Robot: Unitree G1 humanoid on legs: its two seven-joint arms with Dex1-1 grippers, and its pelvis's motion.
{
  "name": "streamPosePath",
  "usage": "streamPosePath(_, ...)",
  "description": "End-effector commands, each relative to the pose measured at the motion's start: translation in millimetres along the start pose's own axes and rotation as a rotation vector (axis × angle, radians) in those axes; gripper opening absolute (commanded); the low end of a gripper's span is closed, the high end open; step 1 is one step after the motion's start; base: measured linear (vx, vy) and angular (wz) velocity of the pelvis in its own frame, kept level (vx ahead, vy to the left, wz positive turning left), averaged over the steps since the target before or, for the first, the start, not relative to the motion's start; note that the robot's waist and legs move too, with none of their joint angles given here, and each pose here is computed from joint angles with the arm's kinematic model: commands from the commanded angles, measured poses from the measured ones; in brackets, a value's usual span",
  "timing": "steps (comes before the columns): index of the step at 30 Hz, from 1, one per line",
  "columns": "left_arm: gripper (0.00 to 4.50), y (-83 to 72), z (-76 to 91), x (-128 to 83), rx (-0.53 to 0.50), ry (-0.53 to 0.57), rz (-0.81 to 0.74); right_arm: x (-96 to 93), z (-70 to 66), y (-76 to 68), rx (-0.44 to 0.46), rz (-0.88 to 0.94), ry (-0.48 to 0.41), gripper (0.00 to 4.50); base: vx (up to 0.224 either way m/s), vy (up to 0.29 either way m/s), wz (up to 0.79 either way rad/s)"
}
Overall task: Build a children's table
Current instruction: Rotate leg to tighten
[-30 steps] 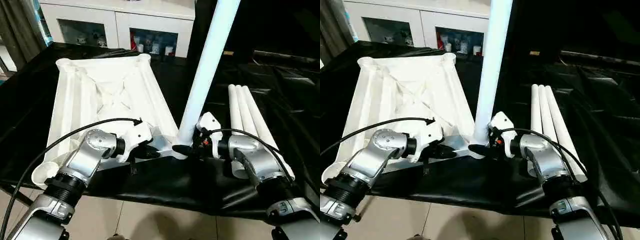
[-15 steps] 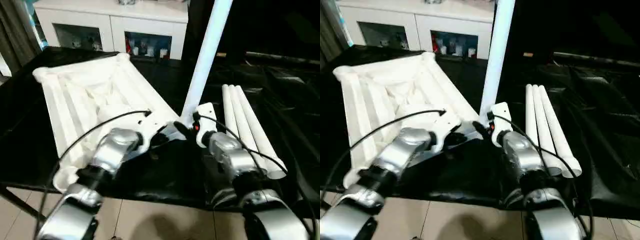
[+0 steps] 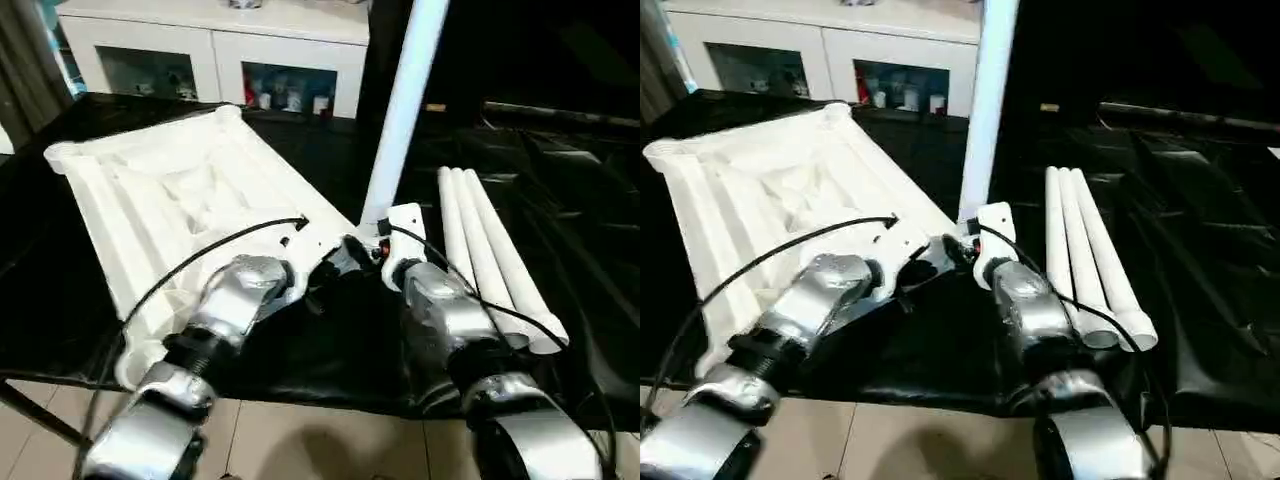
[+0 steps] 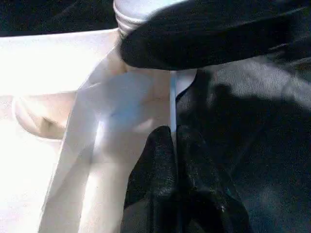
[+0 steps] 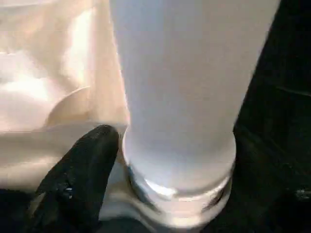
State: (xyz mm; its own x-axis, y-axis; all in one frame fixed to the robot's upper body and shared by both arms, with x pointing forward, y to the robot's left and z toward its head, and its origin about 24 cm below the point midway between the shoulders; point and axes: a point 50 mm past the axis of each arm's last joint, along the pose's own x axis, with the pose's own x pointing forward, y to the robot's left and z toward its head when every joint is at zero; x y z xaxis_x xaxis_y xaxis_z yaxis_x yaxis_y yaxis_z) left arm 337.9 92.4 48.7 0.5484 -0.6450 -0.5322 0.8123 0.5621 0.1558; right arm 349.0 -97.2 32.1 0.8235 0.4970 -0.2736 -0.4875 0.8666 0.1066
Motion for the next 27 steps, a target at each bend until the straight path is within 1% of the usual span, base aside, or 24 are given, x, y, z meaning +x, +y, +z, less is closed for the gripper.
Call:
streamPosePath(1, 0.0, -4.2, -9.0, -3, 0.011, 0.0, -0.053, -1.8, 2.9, 6.3, -0.022, 0.104, 0.003, 3.94, 0.0, 0.0, 0.0)
streamPosePath(2, 0.0, -3.3, -11.2, -7, 0.018, -0.006, -0.078, -8.5, 2.5, 2.4, -0.058, 0.157, 0.015, 3.94, 0.0, 0.0, 0.0)
streamPosePath(3, 0.0, -3.3, -11.2, -7, 0.018, -0.006, -0.078, -8.5, 2.5, 2.4, -0.058, 0.157, 0.015, 3.94, 0.0, 0.0, 0.0)
streamPosePath(4, 0.0, -3.3, -14.9, -14, 0.036, -0.004, -0.128, -18.1, 1.7, -3.0, -0.114, 0.224, 0.031, 3.94, 0.0, 0.0, 0.0)
streamPosePath(7, 0.0, -6.0, -17.8, -22, 0.063, -0.011, -0.202, -26.5, 2.3, -7.2, -0.14, 0.285, 0.039, 3.94, 0.0, 0.0, 0.0)
streamPosePath(8, 0.0, -9.7, -18.5, -27, 0.088, -0.026, -0.27, -32.8, 2.9, -9.1, -0.161, 0.339, 0.052, 3.94, 0.0, 0.0, 0.0)
streamPosePath(11, 0.0, -13.4, -19.0, -32, 0.109, -0.024, -0.326, -36.1, 2.3, -13.2, -0.211, 0.361, 0.079, 3.94, 0.0, 0.0, 0.0)
streamPosePath(16, 0.0, -13.7, -19.8, -33, 0.102, -0.022, -0.328, -35.6, 4.9, -14.0, -0.206, 0.359, 0.072, 3.94, 0.0, 0.0, 0.0)
streamPosePath(18, 0.0, -14.7, -19.7, -33, 0.104, -0.023, -0.334, -35.7, 7.2, -11.1, -0.213, 0.39, 0.063, 3.94, 0.0, 0.0, 0.0)
streamPosePath(23, 0.0, -15.5, -21.0, -35, 0.104, -0.021, -0.343, -36.9, 6.2, -9.8, -0.224, 0.412, 0.075, 3.94, 0.0, 0.0, 0.0)
streamPosePath(25, 0.0, -15.6, -21.5, -36, 0.103, -0.019, -0.345, -37.0, 5.2, -9.9, -0.23, 0.418, 0.08, 3.68, 0.0, 0.0, 0.0)
streamPosePath(27, 0.0, -15.8, -22.7, -36, 0.102, -0.014, -0.346, -37.5, 3.5, -9.6, -0.231, 0.429, 0.087, 3.61, 0.0, 0.0, 0.0)
